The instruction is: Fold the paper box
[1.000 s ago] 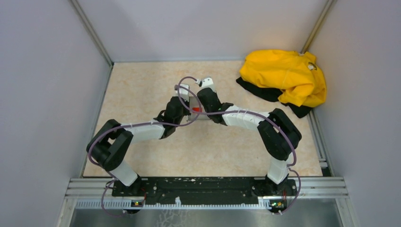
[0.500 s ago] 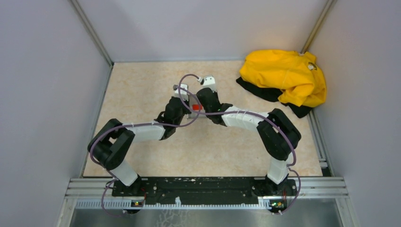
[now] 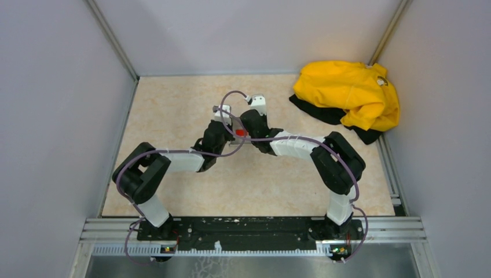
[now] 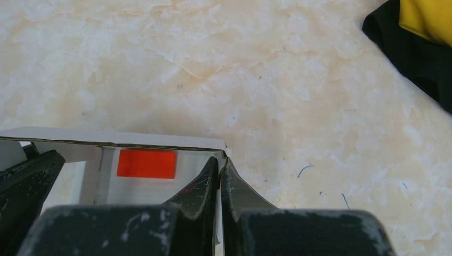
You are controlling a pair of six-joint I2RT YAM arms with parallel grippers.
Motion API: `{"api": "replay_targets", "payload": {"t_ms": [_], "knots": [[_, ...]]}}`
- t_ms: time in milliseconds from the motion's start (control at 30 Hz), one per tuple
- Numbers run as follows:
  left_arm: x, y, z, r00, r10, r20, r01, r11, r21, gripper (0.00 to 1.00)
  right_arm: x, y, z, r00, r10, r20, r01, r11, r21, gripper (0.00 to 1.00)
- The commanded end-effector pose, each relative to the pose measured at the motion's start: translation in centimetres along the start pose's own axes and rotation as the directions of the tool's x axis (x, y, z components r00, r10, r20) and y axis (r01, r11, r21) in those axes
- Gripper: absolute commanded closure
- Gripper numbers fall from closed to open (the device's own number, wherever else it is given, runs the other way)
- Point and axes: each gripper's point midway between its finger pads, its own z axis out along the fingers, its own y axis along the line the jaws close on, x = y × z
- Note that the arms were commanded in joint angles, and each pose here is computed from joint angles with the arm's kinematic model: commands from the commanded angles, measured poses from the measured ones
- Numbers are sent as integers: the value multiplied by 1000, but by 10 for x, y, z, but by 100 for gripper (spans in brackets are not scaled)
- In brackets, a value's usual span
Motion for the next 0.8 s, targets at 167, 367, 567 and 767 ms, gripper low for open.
{"api": "replay_targets", "payload": {"t_ms": [167,367,567,767], "knots": [[-1,-39,-9,995,-96,24,91,981,170,84,-3,51,-15,989,141,39,-131,973,-187,100],[8,-36,-19,993,-116,14,112,979,173,85,14,48,-19,989,144,24,-138,974,-178,100],[14,-35,-30,993,-121,12,117,977,179,85,27,46,-24,991,130,13,-126,979,-163,100],[24,-36,-41,993,-118,-2,117,976,182,85,41,43,-31,993,122,0,-120,982,-148,100]]}}
